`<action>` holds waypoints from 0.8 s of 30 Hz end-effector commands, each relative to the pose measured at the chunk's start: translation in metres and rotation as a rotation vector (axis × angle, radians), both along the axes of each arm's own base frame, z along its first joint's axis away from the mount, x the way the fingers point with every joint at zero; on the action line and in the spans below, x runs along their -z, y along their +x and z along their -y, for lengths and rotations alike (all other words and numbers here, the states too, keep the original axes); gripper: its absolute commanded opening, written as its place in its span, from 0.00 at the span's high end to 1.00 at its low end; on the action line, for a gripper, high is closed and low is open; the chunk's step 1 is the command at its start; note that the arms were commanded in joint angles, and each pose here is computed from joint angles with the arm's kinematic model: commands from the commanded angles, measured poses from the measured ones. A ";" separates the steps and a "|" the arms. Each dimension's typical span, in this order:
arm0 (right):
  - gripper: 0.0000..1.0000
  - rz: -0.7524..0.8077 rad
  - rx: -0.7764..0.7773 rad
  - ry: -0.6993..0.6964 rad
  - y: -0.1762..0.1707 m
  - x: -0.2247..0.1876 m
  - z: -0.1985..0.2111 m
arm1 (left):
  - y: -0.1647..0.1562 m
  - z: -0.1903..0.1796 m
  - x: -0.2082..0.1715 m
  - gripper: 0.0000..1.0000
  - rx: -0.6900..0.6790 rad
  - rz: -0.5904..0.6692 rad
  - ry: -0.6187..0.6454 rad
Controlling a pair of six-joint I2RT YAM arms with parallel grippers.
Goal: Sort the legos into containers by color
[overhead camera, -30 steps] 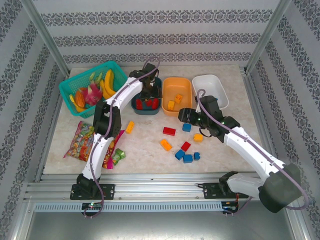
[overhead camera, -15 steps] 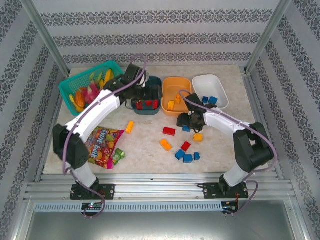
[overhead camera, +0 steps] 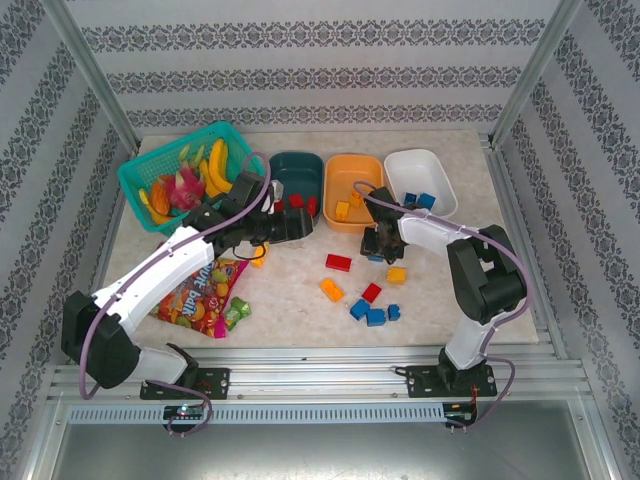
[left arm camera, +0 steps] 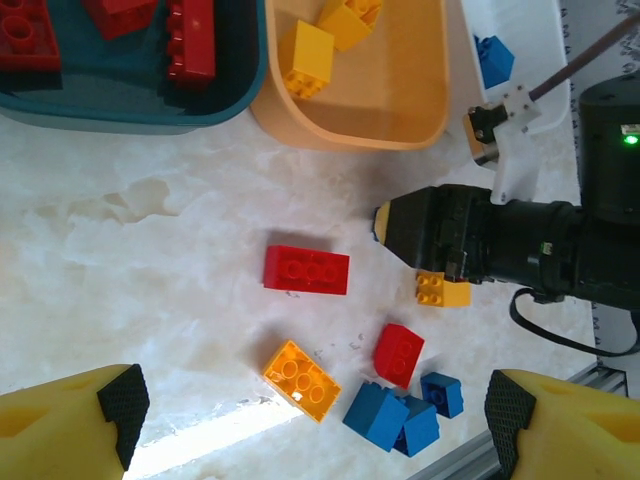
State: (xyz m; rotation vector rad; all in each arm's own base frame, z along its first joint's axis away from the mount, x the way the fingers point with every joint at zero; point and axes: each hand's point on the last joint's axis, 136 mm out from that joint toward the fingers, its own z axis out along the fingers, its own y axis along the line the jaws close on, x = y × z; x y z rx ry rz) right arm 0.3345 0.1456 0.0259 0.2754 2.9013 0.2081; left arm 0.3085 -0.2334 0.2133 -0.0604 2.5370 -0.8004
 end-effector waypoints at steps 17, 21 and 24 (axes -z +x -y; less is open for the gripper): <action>0.72 0.290 0.139 0.040 0.097 -0.123 0.087 | 0.031 0.071 -0.063 0.11 0.083 0.140 -0.218; 0.73 0.184 0.187 0.044 0.119 -0.098 0.107 | 0.043 0.083 -0.064 0.11 0.090 0.139 -0.232; 0.73 0.111 0.204 0.031 0.121 -0.076 0.115 | 0.047 0.084 -0.067 0.11 0.081 0.152 -0.236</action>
